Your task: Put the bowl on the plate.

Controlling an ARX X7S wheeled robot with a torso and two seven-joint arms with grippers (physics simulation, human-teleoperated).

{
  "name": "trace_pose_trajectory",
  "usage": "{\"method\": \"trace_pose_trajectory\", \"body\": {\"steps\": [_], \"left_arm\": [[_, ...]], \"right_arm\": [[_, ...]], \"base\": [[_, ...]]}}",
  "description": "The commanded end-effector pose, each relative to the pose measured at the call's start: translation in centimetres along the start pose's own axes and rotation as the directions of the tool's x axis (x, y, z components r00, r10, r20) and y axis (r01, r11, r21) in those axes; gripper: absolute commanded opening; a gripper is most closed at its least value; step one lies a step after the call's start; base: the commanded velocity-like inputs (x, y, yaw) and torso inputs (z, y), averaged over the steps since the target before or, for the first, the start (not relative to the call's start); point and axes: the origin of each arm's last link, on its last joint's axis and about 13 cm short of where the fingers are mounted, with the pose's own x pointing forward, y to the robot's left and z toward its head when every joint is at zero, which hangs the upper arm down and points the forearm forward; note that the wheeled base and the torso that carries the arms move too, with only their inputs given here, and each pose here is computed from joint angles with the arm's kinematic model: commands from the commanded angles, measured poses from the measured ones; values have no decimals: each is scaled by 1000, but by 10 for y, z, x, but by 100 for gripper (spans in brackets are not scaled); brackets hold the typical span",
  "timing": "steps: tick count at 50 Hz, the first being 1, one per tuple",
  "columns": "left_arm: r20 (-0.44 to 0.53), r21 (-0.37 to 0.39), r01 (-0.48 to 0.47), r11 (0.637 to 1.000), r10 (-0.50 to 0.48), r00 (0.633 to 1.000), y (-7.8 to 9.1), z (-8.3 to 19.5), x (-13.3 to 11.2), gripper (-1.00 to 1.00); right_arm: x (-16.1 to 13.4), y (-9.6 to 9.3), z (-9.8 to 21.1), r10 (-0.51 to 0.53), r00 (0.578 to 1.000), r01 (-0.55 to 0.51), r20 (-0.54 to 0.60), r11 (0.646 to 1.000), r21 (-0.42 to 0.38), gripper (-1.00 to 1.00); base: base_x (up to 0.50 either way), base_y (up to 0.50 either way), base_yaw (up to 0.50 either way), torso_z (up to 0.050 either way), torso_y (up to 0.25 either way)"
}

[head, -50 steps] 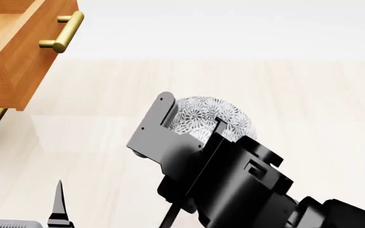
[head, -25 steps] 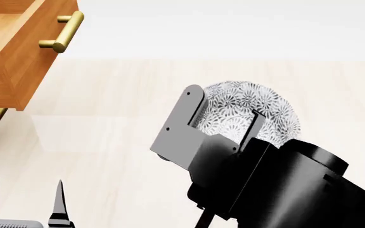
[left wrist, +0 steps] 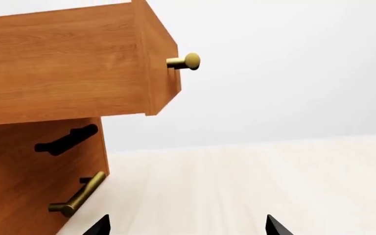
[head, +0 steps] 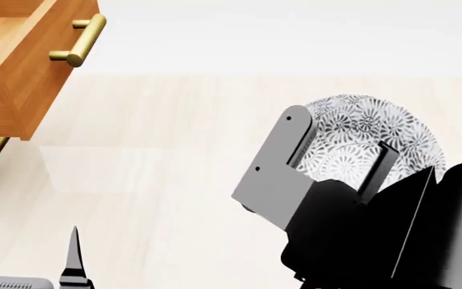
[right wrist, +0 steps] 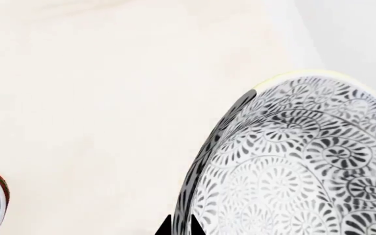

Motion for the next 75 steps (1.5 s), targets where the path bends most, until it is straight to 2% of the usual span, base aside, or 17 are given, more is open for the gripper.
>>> {"method": "trace_pose_trajectory", "body": {"steps": [1,20,41,61,75], "left_arm": [[3,-2,-1,1000,1,1000,0,1,1,100],[4,0,5,1000,-5,1000,-1,2,2,100],[0,-5,8,1000,-8,1000,-2,-2,3,100],[5,-11,11,1000,-11,1000,-2,-2,1,100],[5,-12,11,1000,-11,1000,-1,-2,2,100]], "right_arm": [[-21,3,-14,-58,998,58,-17,998,19,-100],[-47,20,-42,-95,995,96,-16,992,85,-100],[-65,47,-78,-143,990,142,-11,965,219,-100],[-67,56,-99,-154,987,163,-52,942,293,-100],[-60,47,-101,-165,984,178,-69,927,330,-100]], "base": [[0,0,0,0,0],[0,0,0,0,1],[0,0,0,0,0],[0,0,0,0,0],[0,0,0,0,1]]}}
